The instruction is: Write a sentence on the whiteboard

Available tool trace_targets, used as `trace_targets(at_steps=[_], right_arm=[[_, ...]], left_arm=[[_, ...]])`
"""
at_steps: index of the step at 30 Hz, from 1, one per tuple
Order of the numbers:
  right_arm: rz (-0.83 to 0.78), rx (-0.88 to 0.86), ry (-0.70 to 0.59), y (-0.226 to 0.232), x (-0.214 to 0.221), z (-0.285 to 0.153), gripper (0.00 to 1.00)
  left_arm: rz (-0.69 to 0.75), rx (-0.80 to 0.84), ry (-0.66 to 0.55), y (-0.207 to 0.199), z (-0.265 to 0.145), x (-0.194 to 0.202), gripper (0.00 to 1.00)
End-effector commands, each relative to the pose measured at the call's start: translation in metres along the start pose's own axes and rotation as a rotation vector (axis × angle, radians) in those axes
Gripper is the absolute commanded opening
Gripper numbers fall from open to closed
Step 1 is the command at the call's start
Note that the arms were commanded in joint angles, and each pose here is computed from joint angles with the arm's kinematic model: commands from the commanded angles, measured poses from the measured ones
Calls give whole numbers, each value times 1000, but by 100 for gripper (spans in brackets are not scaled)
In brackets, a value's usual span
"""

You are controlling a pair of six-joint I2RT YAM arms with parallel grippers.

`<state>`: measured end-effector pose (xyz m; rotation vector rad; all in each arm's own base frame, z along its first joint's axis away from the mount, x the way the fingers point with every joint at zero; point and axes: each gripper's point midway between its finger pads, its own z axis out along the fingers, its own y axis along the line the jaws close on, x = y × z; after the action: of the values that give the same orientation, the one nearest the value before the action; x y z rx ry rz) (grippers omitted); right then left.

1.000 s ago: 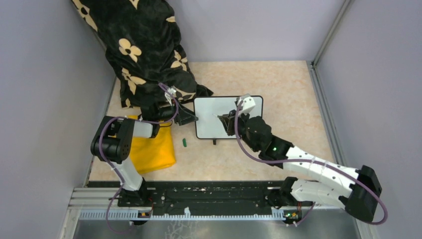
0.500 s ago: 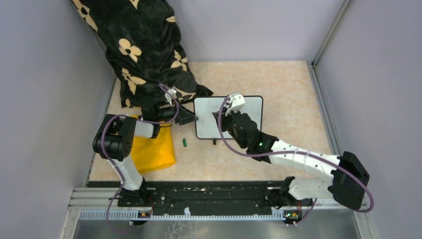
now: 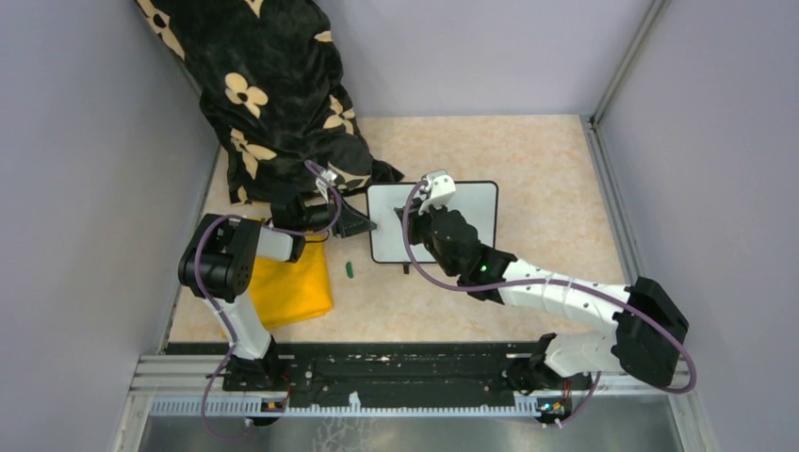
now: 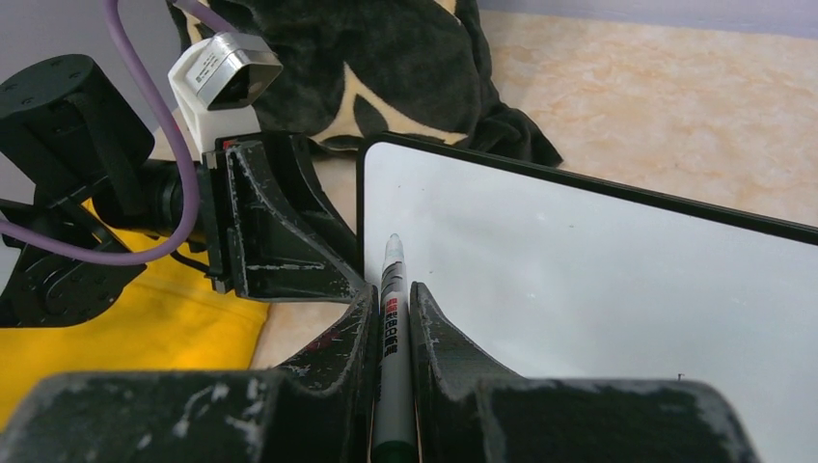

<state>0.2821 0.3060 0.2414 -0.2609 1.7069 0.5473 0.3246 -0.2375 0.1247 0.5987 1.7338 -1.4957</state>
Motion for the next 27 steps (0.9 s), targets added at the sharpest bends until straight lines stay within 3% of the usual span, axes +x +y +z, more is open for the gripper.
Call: trace_targets(at_steps=[1,27], right_arm=[[33,-37,-82,18,-32,5,0],[95,51,-145,10,-34,24,0]], left_arm=[[21,18,29,2,4,8,35],[31,-15,29,8,5,6,19]])
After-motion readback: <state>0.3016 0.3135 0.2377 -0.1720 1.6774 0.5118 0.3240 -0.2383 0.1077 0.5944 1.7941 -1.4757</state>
